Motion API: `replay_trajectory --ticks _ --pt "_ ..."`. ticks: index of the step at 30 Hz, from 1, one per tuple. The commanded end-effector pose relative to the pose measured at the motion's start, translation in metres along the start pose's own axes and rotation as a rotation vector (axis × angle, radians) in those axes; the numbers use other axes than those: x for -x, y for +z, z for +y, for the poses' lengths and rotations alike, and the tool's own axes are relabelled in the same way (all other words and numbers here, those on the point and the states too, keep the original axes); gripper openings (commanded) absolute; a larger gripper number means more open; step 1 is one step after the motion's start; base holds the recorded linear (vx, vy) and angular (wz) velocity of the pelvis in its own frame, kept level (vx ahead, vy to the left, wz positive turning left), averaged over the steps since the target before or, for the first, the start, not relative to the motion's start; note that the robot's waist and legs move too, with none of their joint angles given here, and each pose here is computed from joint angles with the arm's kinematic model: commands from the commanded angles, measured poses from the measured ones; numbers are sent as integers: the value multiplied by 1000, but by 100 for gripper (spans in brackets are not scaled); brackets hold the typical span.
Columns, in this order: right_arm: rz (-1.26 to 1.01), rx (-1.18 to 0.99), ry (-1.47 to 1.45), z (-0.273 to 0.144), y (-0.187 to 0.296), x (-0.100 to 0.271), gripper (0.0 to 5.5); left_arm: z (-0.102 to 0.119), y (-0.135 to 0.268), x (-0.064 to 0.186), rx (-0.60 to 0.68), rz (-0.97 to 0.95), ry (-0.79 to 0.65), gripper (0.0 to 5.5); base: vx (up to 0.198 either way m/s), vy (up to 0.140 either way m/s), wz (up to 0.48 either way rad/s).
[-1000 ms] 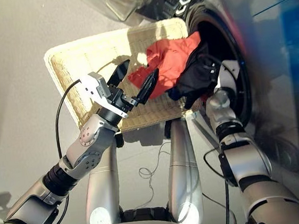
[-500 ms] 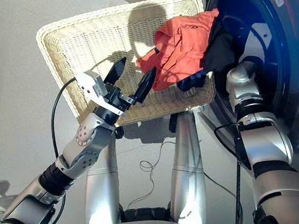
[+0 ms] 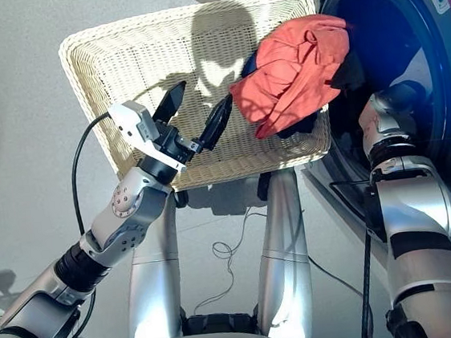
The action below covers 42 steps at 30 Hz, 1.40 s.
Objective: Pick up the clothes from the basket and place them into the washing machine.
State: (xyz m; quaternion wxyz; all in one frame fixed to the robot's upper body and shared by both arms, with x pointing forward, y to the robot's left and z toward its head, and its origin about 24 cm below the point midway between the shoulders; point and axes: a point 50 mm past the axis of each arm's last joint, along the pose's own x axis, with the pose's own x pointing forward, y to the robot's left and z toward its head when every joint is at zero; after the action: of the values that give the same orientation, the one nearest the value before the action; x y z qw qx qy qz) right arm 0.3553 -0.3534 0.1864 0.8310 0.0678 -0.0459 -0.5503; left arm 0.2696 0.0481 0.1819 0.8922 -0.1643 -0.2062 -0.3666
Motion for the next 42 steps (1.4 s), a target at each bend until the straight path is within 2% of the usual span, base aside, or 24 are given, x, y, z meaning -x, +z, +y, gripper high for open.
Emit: replay_trajectory --ticks 1,7,8,9,16,20,23,28,33,36,38,42 --pt "-157 -136 -297 -70 62 -43 0 -21 26 0 66 -143 -71 550 0 0 0" --pt "-111 -198 -303 -73 58 -44 0 -21 25 0 70 -137 -66 550 0 0 0" --pt "-103 -200 -301 -72 56 -44 218 -21 25 0 70 -139 -64 550 0 0 0" --pt "-103 -200 -256 -64 53 -41 550 -21 25 0 70 -138 -65 550 0 0 0" --pt "-188 -152 -28 -15 32 -6 550 -22 26 -2 71 -160 -60 550 0 0 0" --pt "-280 -93 259 25 4 47 550 -20 27 -4 64 -185 -41 550 0 0 0" --pt "-289 -87 429 35 -21 84 550 -17 27 -4 67 -195 -22 550 0 0 0" --pt "-280 -35 681 33 -58 133 550 -12 25 1 72 -190 4 550 0 0 0" --pt "-257 -59 975 33 -71 175 550 -6 27 6 80 -198 20 550 0 0 0" --pt "-289 -26 1128 33 -71 188 550 -5 25 10 82 -185 11 550 0 0 0" --pt "-400 61 1206 39 -64 197 550 -4 25 11 68 -187 0 550 0 0 0" --pt "-416 79 1228 47 -61 201 550 -5 26 11 70 -193 -10 550 0 0 0"
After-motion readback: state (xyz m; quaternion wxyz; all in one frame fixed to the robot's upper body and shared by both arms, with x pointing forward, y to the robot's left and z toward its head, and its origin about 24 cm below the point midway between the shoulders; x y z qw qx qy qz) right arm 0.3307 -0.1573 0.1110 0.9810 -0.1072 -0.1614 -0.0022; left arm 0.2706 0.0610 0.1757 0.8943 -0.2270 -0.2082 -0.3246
